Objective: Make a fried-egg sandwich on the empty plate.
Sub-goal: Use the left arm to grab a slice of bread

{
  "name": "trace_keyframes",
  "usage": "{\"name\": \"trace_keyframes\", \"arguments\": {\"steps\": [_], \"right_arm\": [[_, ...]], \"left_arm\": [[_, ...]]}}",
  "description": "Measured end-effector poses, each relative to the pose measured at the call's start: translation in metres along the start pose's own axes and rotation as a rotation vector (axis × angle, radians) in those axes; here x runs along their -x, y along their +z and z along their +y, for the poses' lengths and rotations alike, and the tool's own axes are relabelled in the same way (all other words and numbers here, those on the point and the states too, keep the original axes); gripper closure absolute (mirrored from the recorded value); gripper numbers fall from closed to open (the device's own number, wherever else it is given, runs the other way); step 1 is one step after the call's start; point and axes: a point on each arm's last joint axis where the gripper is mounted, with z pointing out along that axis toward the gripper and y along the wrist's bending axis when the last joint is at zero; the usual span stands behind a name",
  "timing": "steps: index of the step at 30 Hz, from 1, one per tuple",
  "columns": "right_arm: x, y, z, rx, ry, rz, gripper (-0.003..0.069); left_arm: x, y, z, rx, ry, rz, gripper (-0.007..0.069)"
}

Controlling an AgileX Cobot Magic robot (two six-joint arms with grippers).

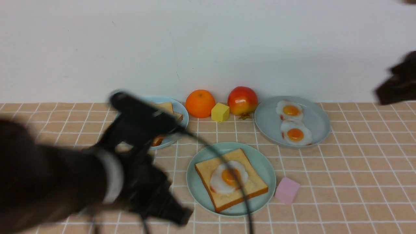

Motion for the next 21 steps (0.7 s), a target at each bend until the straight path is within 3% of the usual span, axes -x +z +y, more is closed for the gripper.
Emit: {"name": "trace_keyframes", "arguments": {"steps": [5,12,13,16,21], "right_arm": [[-0.034,-0.048,0.017,-0.009,-0.021,-0.104,0.0669],[-0.077,-0.061,0.026,0.001,-0.038,-0.230,0.0662],[-0.079,-0.061,0.026,-0.001,-0.039,-0.237,0.0662],[-0.092,-0.061,0.027,-0.006,-0.048,-0.276,0.0659],[-0.098,-0.060,0.027,-0.009,-0.051,-0.283,0.0659]], "left_arm": [[0.042,0.055,0.054,0.002,0.055,0.120,0.0638],[0.062,0.127,0.128,0.026,0.172,0.192,0.0637],[0.063,0.130,0.129,0.028,0.172,0.192,0.0637],[0.068,0.161,0.156,0.045,0.207,0.227,0.0594],[0.073,0.185,0.170,0.052,0.359,0.236,0.0404]]}}
